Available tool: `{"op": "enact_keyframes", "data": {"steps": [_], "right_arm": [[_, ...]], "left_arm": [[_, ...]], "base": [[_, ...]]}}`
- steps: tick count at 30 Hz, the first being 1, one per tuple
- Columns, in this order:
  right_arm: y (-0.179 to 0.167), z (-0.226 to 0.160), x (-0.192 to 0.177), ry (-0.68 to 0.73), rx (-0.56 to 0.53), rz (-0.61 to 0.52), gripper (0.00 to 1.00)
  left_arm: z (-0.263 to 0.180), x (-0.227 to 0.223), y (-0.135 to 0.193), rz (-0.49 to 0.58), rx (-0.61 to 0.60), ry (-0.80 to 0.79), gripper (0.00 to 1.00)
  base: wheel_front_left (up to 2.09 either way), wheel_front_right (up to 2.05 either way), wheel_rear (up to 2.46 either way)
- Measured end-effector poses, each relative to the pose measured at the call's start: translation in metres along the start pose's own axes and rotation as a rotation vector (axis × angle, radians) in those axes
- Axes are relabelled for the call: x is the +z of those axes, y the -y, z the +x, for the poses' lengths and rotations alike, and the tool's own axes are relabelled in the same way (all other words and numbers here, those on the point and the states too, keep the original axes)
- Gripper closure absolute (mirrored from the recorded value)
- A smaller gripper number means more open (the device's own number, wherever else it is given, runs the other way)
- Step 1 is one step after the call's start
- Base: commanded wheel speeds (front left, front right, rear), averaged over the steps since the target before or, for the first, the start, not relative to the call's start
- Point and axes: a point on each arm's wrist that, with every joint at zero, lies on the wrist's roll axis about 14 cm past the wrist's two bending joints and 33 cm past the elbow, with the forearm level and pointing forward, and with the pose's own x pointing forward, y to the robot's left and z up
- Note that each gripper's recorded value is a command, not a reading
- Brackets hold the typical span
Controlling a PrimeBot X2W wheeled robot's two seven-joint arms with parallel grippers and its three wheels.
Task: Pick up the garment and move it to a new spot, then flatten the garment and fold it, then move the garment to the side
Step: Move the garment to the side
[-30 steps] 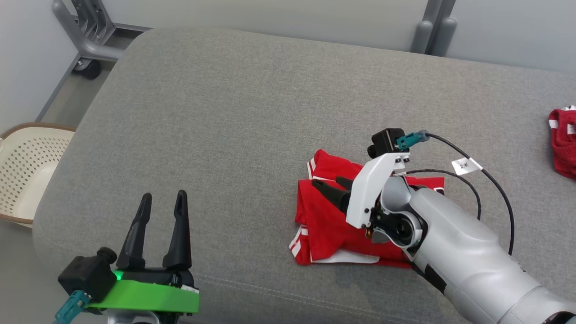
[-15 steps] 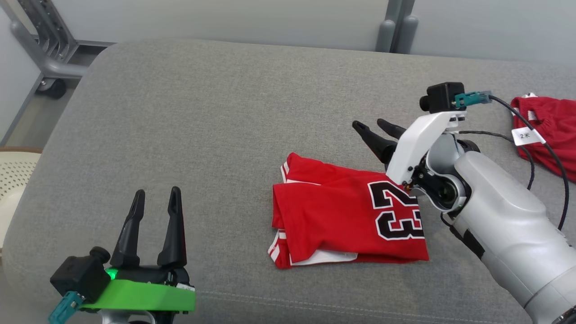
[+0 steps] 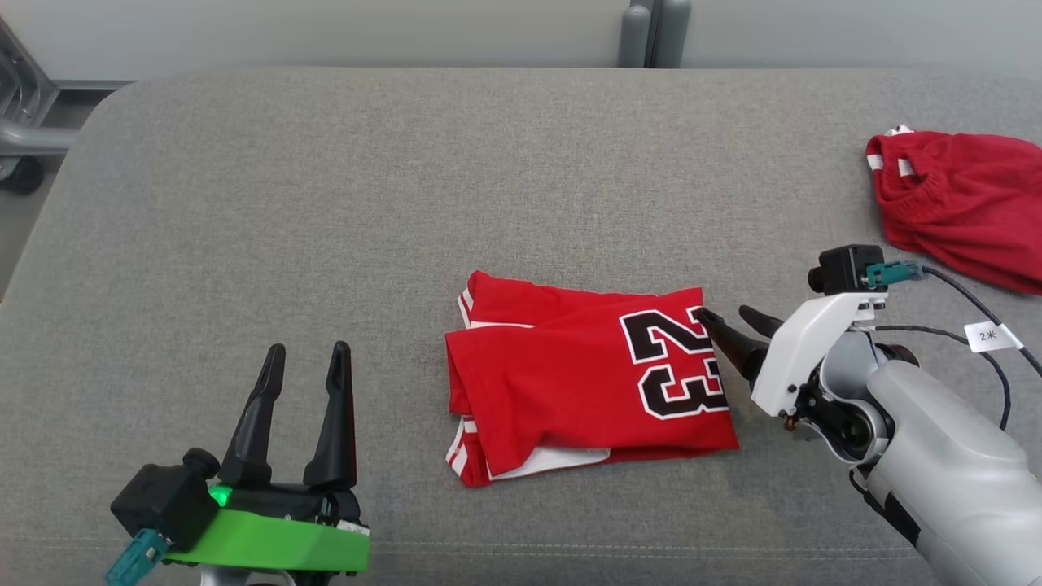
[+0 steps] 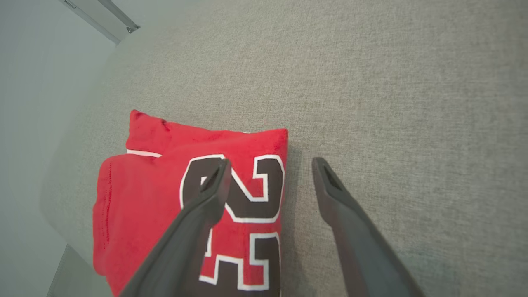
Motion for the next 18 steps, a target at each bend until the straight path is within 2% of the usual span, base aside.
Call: {"op": "enact_keyframes", "data": {"steps": [8,17,18], "right_arm": [[0.011,0.004,-0.028,-0.054,-0.009,0.038,0.00],[-0.005,0.012,-0.056,-0.142,0.044,0.030,0.00],[-0.007,0.012,-0.056,-0.144,0.051,0.028,0.18]], "left_arm": [[0.003,-0.016,-0.001,-0.004,0.003,-0.047,0.00],[-0.001,-0.016,-0.012,0.014,0.035,-0.051,0.00],[-0.002,-0.016,-0.012,0.015,0.036,-0.050,0.00]], "base": [[0.00,0.00,0.00],[0.00,0.00,0.00],[0.00,0.00,0.00]]}}
